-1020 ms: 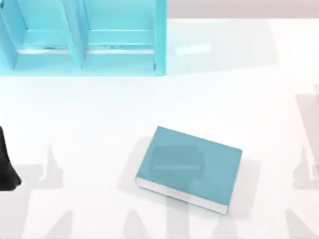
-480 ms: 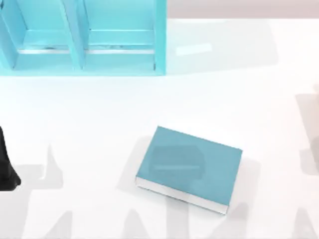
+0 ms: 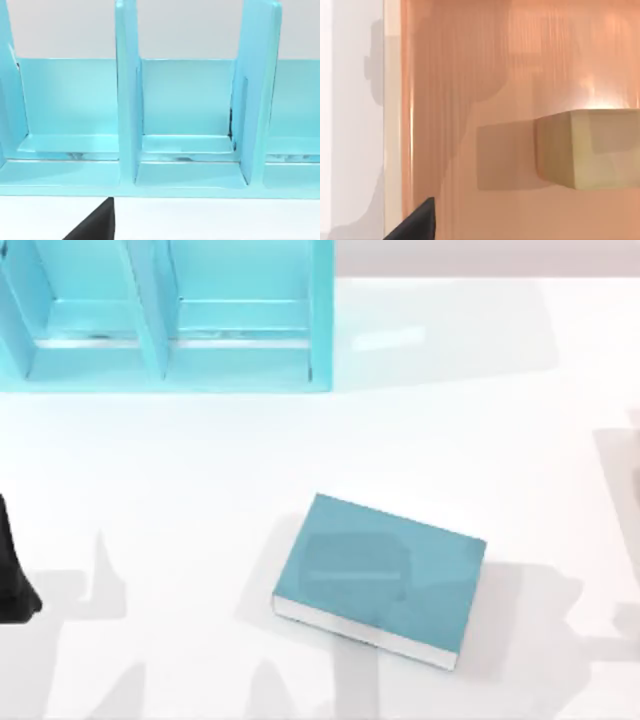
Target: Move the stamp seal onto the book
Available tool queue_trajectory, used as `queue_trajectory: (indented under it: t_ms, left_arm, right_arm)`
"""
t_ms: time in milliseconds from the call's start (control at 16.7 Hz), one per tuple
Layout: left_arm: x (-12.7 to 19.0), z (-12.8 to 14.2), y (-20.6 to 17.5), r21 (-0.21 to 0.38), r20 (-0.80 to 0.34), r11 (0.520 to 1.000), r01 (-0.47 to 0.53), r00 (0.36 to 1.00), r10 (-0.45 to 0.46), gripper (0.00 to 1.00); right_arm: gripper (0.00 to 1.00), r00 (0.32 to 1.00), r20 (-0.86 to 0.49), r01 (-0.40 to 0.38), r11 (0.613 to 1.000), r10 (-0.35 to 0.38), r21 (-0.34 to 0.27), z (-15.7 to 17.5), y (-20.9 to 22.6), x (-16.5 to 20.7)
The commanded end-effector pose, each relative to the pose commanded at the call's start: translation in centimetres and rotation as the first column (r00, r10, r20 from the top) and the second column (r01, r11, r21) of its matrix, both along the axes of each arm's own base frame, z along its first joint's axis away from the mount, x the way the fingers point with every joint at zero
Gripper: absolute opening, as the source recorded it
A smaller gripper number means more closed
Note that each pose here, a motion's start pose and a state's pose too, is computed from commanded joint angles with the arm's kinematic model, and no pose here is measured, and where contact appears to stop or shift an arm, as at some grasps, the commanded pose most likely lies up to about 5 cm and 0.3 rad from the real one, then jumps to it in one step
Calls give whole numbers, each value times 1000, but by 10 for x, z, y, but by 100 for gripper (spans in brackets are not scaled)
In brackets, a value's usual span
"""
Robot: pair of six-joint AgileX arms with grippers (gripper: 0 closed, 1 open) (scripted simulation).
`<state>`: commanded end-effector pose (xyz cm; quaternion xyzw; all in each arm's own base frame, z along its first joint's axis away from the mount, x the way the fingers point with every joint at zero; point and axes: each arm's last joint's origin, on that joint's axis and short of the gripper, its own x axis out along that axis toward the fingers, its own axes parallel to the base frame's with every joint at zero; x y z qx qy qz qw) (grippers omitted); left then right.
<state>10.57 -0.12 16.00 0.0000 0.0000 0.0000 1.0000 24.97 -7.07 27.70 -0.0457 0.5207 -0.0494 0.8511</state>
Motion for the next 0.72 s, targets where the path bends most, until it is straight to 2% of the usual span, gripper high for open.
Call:
queue_trajectory:
  t_ms: [180,360,540,720]
  left_arm:
    - [0,0,0,0,0,1000,0,1000,0,100]
    - [0,0,0,0,0,1000,0,1000,0,100]
    - [0,0,0,0,0,1000,0,1000,0,100]
    - [0,0,0,0,0,1000,0,1000,0,100]
  right_arm:
    - [100,978,-208,9,999,0,46,-12,-29,45]
    - [100,936,-351,21,996,12,90,-25,-55,72]
    - [100,903,-430,31,992,24,121,-33,-72,84]
    - [100,894,-446,34,991,27,129,-35,-75,85]
